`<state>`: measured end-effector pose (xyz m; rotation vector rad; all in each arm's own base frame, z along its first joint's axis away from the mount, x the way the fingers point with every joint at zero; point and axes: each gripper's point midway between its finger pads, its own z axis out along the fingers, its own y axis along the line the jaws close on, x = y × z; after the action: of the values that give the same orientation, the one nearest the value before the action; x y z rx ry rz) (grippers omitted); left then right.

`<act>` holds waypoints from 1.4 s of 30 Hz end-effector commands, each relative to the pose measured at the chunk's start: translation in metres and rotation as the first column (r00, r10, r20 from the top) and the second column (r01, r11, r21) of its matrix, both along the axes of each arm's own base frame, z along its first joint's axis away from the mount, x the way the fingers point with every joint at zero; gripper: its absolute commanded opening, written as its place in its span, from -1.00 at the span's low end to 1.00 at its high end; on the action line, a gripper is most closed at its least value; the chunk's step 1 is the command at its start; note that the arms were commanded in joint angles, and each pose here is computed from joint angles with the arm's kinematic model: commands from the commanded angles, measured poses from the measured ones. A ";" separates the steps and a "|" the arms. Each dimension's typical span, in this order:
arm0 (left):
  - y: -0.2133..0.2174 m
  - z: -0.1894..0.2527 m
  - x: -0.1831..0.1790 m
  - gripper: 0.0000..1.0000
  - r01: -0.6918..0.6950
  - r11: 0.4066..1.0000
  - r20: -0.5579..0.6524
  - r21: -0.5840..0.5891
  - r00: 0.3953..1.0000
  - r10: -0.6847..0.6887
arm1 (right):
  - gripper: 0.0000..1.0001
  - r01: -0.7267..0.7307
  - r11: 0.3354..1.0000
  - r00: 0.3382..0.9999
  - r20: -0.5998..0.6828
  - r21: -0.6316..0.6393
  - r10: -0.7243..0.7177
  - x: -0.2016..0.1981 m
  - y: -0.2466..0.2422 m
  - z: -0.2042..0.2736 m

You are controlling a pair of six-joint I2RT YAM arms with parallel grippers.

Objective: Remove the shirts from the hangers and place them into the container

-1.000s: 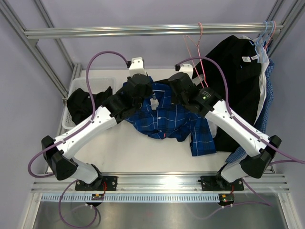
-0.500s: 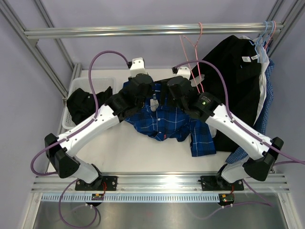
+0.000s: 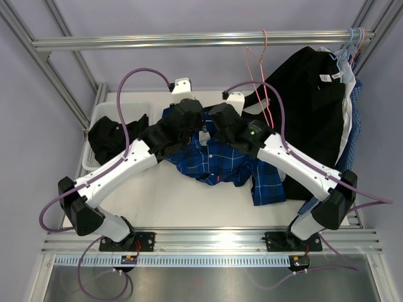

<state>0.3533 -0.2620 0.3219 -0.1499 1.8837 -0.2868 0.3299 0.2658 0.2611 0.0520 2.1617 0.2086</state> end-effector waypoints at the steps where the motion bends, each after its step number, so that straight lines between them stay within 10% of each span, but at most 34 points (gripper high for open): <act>1: 0.007 0.044 -0.006 -1.00 -0.024 0.991 0.092 -0.132 0.995 0.037 | -0.67 0.103 0.994 0.990 0.091 0.030 -0.106 0.011 -0.012 0.019; 3: 0.010 0.042 -0.009 -1.00 -0.026 0.992 0.089 -0.127 0.995 0.038 | -1.00 0.124 0.992 0.987 0.102 0.023 -0.126 0.009 -0.019 0.022; 35: 0.092 0.005 -0.059 -1.00 0.214 0.948 0.111 0.236 0.963 -0.245 | -1.00 -0.056 0.998 0.994 -0.092 -0.039 0.052 -0.033 -0.173 0.072; 42: 0.101 0.034 -0.060 -1.00 0.141 0.988 0.206 0.057 0.967 -0.150 | -1.00 -0.153 0.988 0.975 -0.162 -0.013 0.149 -0.029 -0.155 0.038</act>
<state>0.2836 -0.2109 0.3471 0.1782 1.7154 -0.5255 0.2882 0.1568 0.3145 -0.1787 2.3128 0.4900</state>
